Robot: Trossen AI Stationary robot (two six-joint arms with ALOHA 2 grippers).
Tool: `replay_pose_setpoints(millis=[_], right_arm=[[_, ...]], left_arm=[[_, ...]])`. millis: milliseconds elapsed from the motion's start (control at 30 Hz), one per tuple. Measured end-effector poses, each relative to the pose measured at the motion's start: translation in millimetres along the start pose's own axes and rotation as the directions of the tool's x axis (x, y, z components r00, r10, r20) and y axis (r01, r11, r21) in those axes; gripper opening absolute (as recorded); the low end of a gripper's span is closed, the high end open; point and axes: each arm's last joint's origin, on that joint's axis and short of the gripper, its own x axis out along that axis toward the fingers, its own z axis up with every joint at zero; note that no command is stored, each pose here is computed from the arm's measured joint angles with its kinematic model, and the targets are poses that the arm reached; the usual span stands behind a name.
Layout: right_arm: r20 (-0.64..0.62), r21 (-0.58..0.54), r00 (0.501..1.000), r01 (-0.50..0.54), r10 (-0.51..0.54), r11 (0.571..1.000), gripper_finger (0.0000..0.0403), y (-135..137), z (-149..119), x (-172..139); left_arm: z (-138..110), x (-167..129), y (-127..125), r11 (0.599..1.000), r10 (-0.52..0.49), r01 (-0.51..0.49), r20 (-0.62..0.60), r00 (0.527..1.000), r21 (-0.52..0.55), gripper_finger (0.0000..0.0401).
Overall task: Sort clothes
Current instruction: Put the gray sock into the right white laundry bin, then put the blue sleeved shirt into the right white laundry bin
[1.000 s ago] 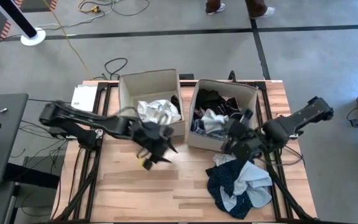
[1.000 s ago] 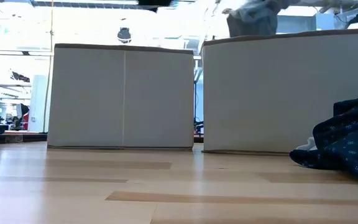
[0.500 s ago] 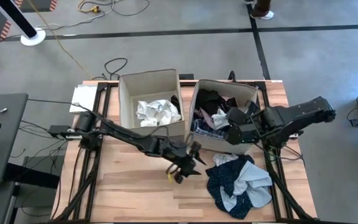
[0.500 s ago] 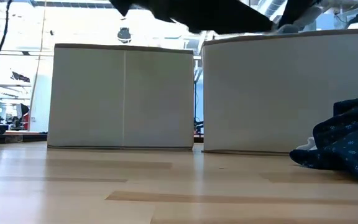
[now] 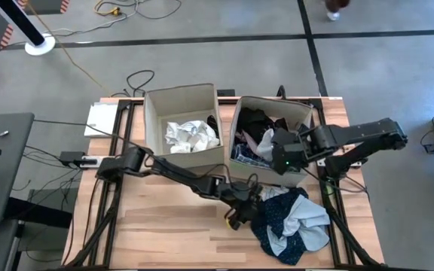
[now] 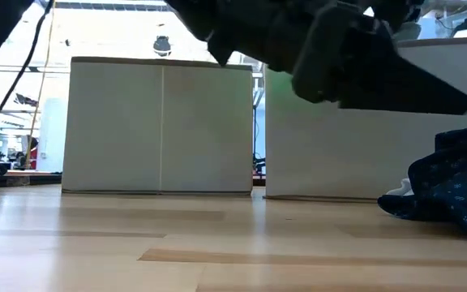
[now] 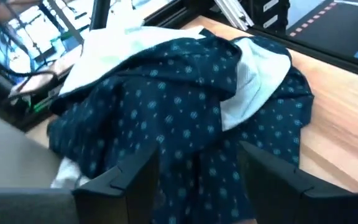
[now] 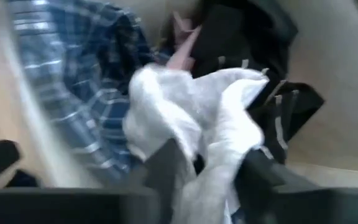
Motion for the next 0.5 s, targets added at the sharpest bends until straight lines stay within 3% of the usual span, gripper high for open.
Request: replay_pose_setpoints(millis=[133,233,333,500], right_arm=[[0.010,0.012,1.000,-0.018,0.018,1.000,0.0285,4.1,-2.0,-2.5],[0.011,0.043,1.000,-0.023,0.022,0.999,0.0357,5.5,-3.1,-3.4],[0.015,0.064,0.999,-0.032,0.031,0.997,0.0391,7.9,-5.2,-5.4],[0.022,0.070,0.998,-0.054,0.053,0.996,0.0386,13.6,-9.9,-9.6]], left_arm=[[4.3,15.1,-1.6,0.999,0.000,-0.001,0.023,1.000,0.046,0.0207],[5.0,27.2,-0.6,0.998,0.004,-0.007,0.038,0.999,0.063,0.0207],[1.6,38.0,0.4,0.997,0.008,-0.011,0.038,0.999,0.074,0.0207],[-2.9,46.1,1.7,0.997,0.014,-0.016,0.033,0.999,0.074,0.0207]])
